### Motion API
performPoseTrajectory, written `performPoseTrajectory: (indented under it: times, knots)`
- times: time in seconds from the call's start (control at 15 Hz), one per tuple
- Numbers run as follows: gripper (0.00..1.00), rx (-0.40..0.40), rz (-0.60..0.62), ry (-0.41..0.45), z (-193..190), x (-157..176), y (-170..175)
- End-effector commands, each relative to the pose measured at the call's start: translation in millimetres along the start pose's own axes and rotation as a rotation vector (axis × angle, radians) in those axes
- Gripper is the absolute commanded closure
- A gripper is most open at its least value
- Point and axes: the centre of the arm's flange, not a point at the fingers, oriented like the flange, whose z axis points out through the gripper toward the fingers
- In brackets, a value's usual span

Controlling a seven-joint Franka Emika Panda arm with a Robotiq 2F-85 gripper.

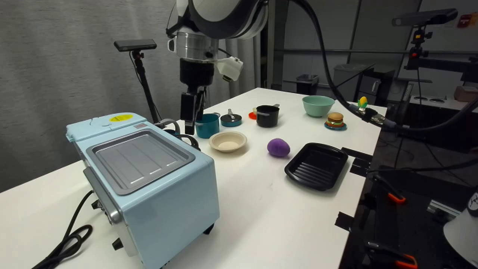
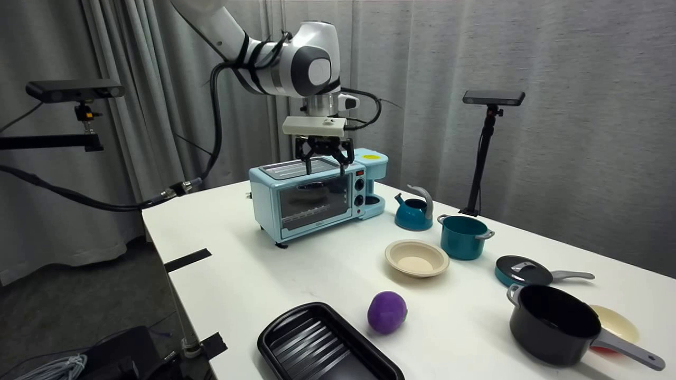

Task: Open and close the oven

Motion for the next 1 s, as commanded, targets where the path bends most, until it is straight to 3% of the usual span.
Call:
performPoseTrajectory:
  times: [0.0,0.47,0.93]
  knots:
    - [0.0,-0.025,0.001,-0.045,6,-2,8]
    - [0.0,-0.03,-0.01,-0.079,28,-1,12]
    - [0.0,-0.042,-0.026,-0.07,24,4,6]
